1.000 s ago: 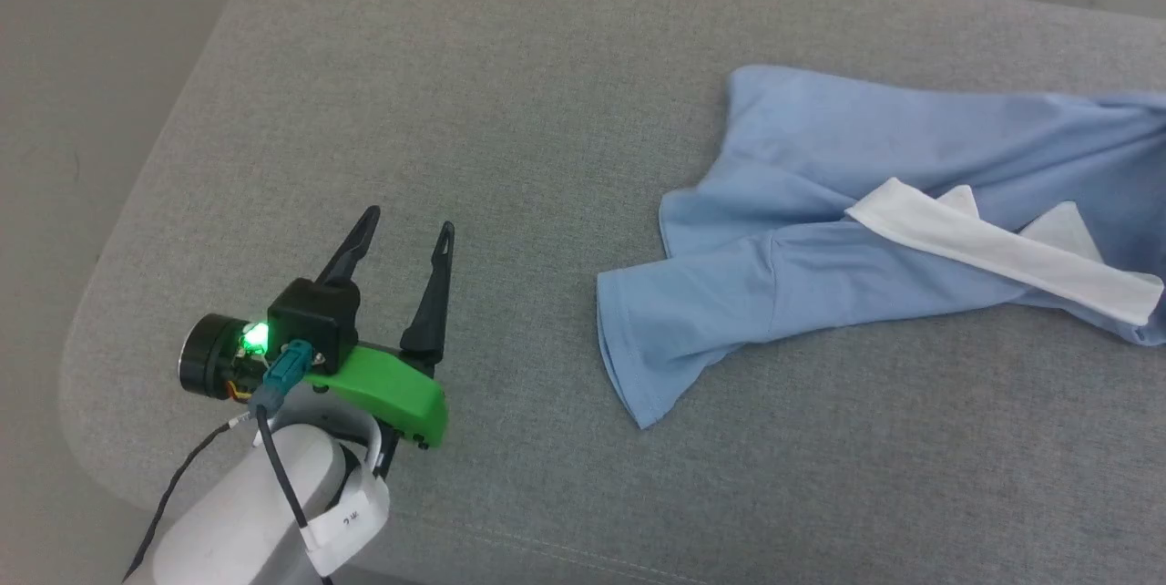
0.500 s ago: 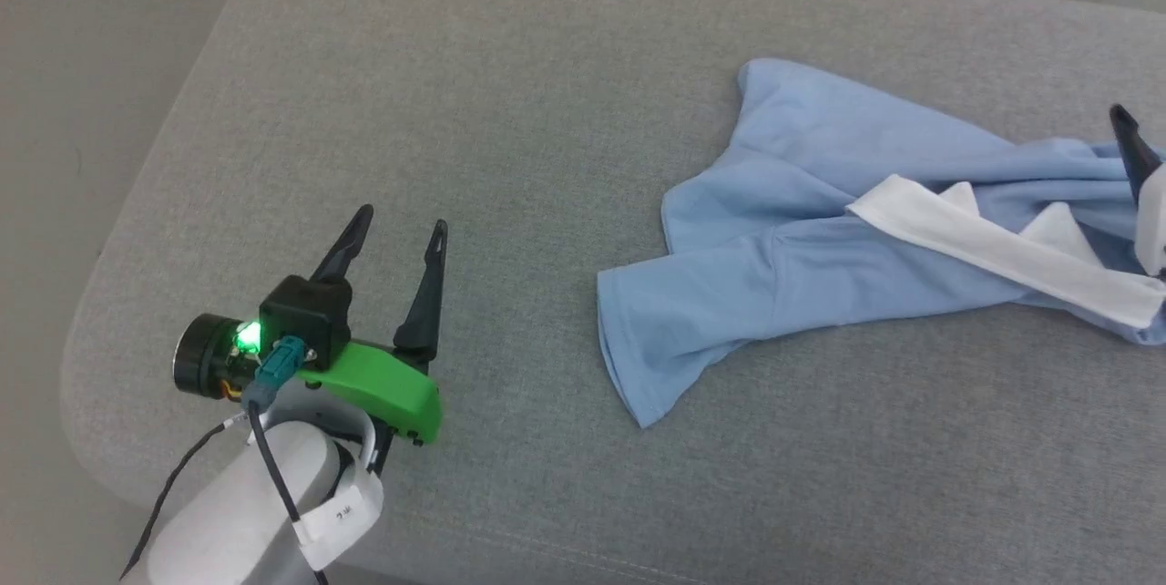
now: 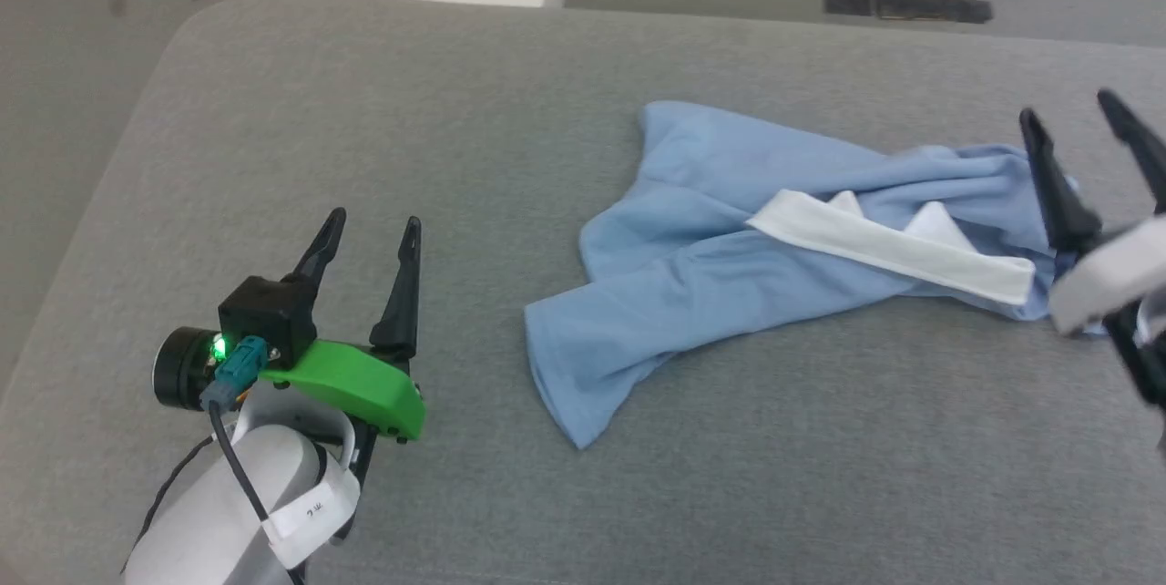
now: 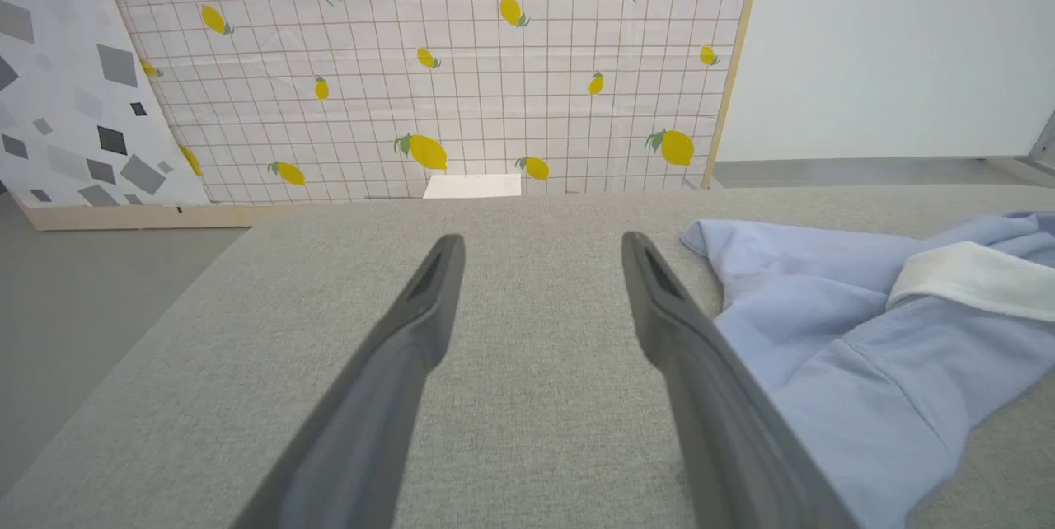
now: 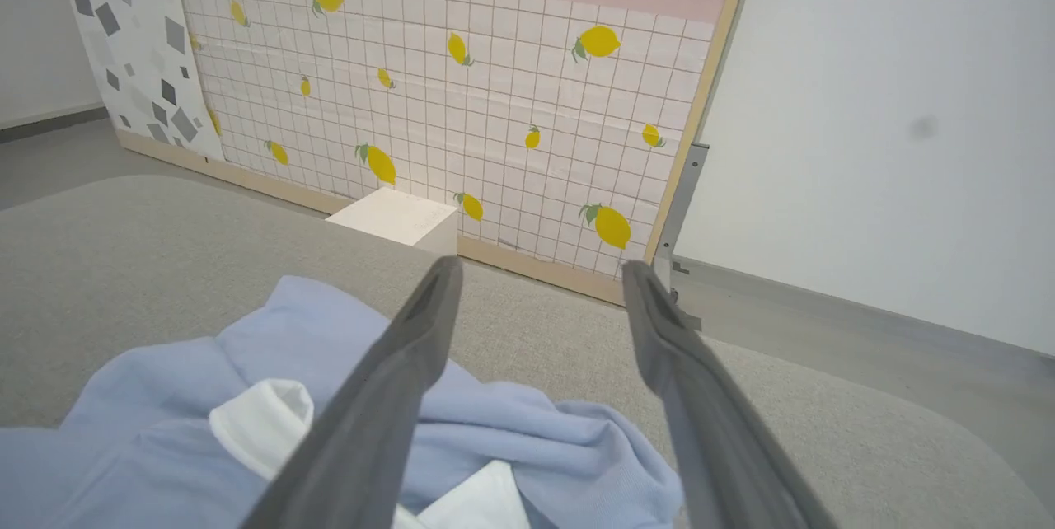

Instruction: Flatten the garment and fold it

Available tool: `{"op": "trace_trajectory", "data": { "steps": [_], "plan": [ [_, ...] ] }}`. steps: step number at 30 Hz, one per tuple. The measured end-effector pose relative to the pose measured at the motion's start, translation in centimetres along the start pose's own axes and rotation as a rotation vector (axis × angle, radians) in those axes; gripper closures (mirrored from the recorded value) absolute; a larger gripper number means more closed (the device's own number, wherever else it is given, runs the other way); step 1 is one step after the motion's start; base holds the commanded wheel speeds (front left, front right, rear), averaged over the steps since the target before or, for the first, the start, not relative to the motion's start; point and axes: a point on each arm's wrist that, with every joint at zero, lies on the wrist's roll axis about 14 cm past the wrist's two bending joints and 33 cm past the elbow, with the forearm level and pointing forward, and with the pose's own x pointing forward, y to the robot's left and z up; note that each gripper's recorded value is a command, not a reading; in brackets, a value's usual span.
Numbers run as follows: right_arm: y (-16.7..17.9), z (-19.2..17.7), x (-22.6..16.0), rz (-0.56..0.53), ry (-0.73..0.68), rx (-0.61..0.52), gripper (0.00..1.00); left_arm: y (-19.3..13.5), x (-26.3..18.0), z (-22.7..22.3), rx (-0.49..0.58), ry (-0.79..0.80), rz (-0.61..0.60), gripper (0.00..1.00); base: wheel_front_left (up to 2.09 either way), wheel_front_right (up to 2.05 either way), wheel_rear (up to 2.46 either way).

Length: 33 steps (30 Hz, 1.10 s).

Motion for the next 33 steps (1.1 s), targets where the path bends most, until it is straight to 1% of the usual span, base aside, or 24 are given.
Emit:
{"op": "trace_trajectory", "data": {
  "steps": [4, 7, 9, 11, 14, 19, 23, 28, 30, 33],
  "plan": [
    [-0.6, -0.5, -3.5, -0.079, -0.038, 0.058, 0.0, -1.4, 0.5, 0.0, -0.01, 0.007, -0.044, 0.0, 0.0, 0.0, 0.0],
    [-1.2, -1.2, -6.3, -0.158, -0.047, 0.095, 0.0, -2.6, 0.6, -1.0, -0.024, 0.064, -0.083, 0.0, 0.0, 0.0, 0.0],
    [-1.4, -2.0, -8.2, -0.219, -0.038, 0.126, 0.0, -3.6, 0.3, -2.7, -0.046, 0.156, -0.123, 0.0, 0.0, 0.0, 0.0],
    [-1.5, -2.7, -9.8, -0.269, -0.017, 0.143, 0.0, -4.7, 0.0, -4.1, -0.046, 0.235, -0.175, 0.0, 0.0, 0.0, 0.0],
    [-1.6, -3.5, -11.2, -0.326, 0.011, 0.149, 0.0, -5.8, -0.1, -6.0, -0.043, 0.349, -0.246, 0.0, 0.0, 0.0, 0.0],
    [-2.9, -3.6, -12.2, -0.399, 0.025, 0.143, 0.0, -7.3, 0.5, -8.6, -0.007, 0.573, -0.382, 0.0, 0.0, 0.0, 0.0],
    [-3.6, -4.1, -12.5, -0.428, 0.049, 0.129, 0.0, -7.6, 1.4, -10.2, 0.042, 0.719, -0.45, 0.0, 0.0, 0.0, 0.0],
    [-4.1, -5.4, -12.9, -0.457, 0.087, 0.127, 0.0, -7.7, 1.3, -13.1, 0.095, 0.914, -0.519, 0.0, 0.0, 0.0, 0.0],
    [-4.2, -5.9, -13.1, -0.465, 0.103, 0.126, 0.0, -7.7, 1.2, -14.2, 0.12, 0.97, -0.543, 0.0, 0.0, 0.0, 0.0],
    [-4.4, -6.5, -13.4, -0.477, 0.124, 0.12, 0.0, -7.7, 1.5, -15.2, 0.136, 1.009, -0.559, 0.0, 0.0, 0.0, 0.0]
  ]
}}
